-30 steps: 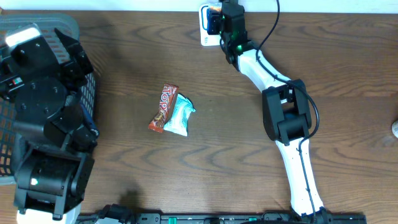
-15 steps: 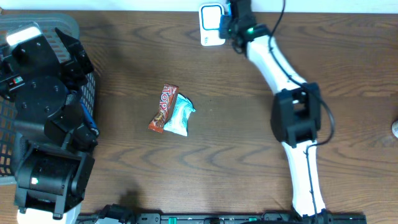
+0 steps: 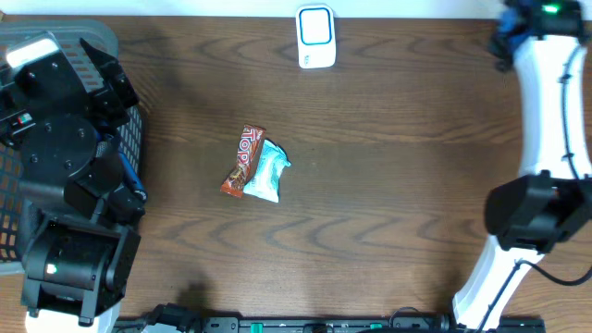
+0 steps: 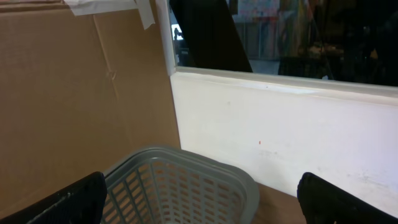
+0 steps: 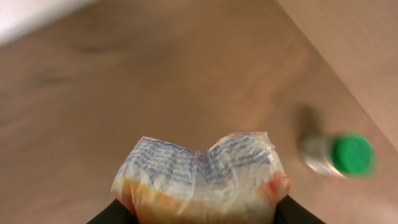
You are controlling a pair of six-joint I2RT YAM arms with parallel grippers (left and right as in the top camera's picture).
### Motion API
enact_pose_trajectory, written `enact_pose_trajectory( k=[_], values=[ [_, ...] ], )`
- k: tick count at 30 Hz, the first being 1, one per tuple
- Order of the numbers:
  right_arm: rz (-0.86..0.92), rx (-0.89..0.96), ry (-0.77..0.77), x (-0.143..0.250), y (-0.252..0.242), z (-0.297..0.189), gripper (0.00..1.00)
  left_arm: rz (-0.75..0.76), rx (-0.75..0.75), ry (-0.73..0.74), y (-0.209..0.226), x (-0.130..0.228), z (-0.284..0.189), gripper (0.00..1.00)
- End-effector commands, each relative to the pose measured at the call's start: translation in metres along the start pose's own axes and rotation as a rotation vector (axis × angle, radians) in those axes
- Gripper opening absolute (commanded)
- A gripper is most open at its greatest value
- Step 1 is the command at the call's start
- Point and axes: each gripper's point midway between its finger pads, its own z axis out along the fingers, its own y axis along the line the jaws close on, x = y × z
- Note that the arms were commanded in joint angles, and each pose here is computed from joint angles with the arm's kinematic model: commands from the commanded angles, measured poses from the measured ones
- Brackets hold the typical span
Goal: Scan the item barcode
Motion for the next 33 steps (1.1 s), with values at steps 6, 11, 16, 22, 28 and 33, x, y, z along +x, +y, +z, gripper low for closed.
enact_pose_trajectory(
  k=[6, 11, 16, 22, 28, 33],
  values=[
    [0.188, 0.132, 0.302, 0.072, -0.094, 0.105, 0.38, -0.039, -0.015, 0.000, 0.003, 0.001, 0.000, 0.98],
    [0.264, 0.120, 0.394, 0.107, -0.119, 0.139, 0.48, -0.040, -0.016, 0.000, 0.003, 0.001, 0.000, 0.98],
    [0.310, 0.100, 0.409, 0.111, -0.129, 0.145, 0.79, -0.040, -0.016, 0.000, 0.003, 0.001, 0.000, 0.98],
    [0.327, 0.053, 0.366, 0.089, -0.127, 0.124, 0.87, -0.040, -0.016, -0.001, 0.003, 0.001, 0.000, 0.98],
    [0.323, -0.222, 0.322, 0.057, -0.075, 0.053, 0.92, -0.040, -0.016, -0.001, 0.003, 0.001, 0.000, 0.98],
    [0.180, -0.376, 0.303, 0.065, -0.008, -0.017, 0.92, -0.052, 0.012, -0.014, -0.001, -0.003, 0.000, 0.98]
  ],
)
